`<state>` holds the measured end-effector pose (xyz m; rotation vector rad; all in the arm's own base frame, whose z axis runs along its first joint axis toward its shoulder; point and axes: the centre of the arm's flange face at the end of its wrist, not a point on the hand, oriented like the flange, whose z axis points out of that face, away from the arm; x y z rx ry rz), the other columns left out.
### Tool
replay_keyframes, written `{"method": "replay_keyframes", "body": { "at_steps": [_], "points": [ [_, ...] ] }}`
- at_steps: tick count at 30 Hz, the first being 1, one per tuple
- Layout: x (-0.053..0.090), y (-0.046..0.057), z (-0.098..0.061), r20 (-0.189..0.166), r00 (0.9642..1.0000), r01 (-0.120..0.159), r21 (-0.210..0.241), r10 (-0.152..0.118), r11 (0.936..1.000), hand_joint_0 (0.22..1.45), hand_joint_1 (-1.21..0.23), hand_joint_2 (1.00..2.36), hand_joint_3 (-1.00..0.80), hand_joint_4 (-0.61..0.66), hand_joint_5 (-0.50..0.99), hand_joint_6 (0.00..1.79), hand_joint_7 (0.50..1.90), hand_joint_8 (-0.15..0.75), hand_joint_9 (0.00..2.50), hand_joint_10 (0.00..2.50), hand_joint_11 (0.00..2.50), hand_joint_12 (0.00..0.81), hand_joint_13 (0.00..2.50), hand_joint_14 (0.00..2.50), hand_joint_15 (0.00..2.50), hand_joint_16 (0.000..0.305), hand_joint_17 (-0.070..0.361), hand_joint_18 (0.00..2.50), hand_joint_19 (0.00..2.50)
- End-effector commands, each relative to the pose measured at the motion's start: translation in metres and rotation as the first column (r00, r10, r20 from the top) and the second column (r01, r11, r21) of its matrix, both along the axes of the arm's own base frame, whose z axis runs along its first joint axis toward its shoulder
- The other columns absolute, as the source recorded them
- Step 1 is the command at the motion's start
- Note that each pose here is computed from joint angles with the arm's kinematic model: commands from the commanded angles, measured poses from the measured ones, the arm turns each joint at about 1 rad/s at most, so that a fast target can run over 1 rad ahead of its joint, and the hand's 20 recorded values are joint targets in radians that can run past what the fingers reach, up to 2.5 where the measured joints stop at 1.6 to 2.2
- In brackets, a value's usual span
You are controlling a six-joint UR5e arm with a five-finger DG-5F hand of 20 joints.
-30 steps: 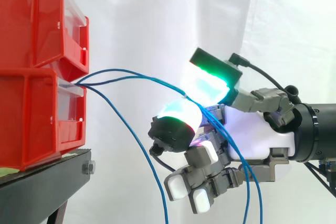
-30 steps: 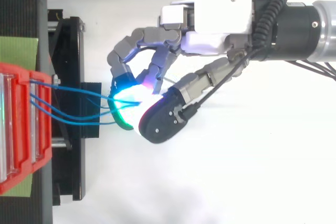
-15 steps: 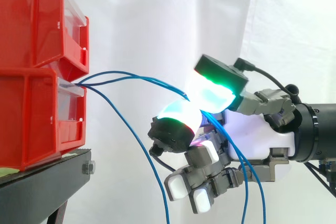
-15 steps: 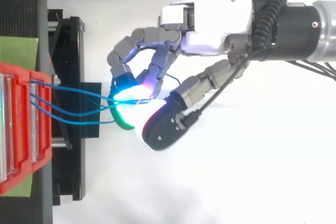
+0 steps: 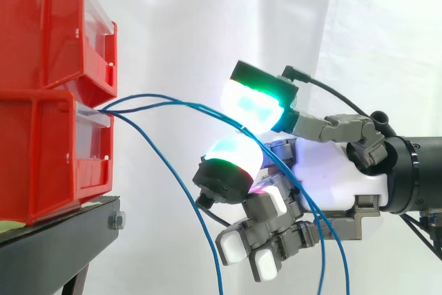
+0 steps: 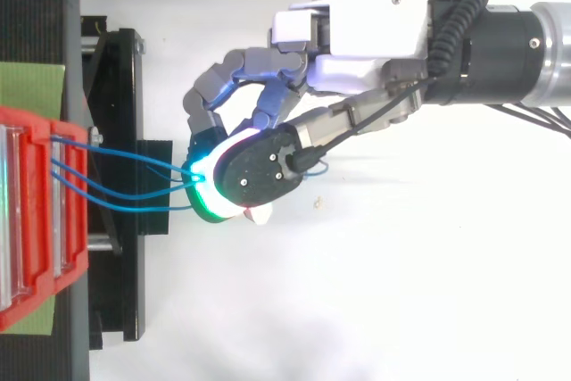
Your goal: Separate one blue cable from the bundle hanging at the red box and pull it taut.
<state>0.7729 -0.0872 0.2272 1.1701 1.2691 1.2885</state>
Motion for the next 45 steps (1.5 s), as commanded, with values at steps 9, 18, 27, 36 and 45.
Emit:
{"method": "replay_keyframes", "body": {
  "at_steps": [9,18,27,36,45],
  "points": [
    [0.0002,0.0001,-0.0009,-0.001,1.0000,0.001,0.000,-0.001,1.0000,0.64,-0.83,1.02,-0.25,0.18,-0.20,0.88,1.23,0.385,0.99,0.02,0.76,0.391,0.83,0.02,0.47,0.051,0.115,0.86,0.53],
    [0.0003,0.0025,0.0003,0.000,1.0000,-0.002,0.000,0.002,1.0000,0.76,-0.92,1.00,-0.50,0.15,-0.19,0.89,1.23,0.382,1.01,0.02,0.78,0.382,0.85,0.02,0.46,0.051,0.114,0.90,0.51],
    [0.0003,0.0025,0.0003,0.000,1.0000,-0.002,0.000,0.002,1.0000,0.68,-0.89,1.00,-0.50,0.19,-0.17,0.88,1.25,0.383,1.03,0.02,0.78,0.379,0.87,0.02,0.47,0.050,0.113,0.91,0.52],
    [0.0004,0.0025,-0.0009,-0.001,1.0000,-0.002,0.000,0.002,1.0000,0.51,-0.56,1.00,-0.50,0.22,-0.17,0.85,1.16,0.403,1.06,0.02,0.76,0.404,0.87,0.02,0.48,0.055,0.124,0.92,0.54],
    [0.0005,0.0037,0.0003,0.000,1.0000,-0.003,0.000,0.003,1.0000,0.62,-0.63,1.00,-0.44,0.19,-0.16,0.85,1.23,0.401,1.07,0.02,0.77,0.385,0.85,0.02,0.49,0.050,0.113,0.86,0.56]
  ]
}}
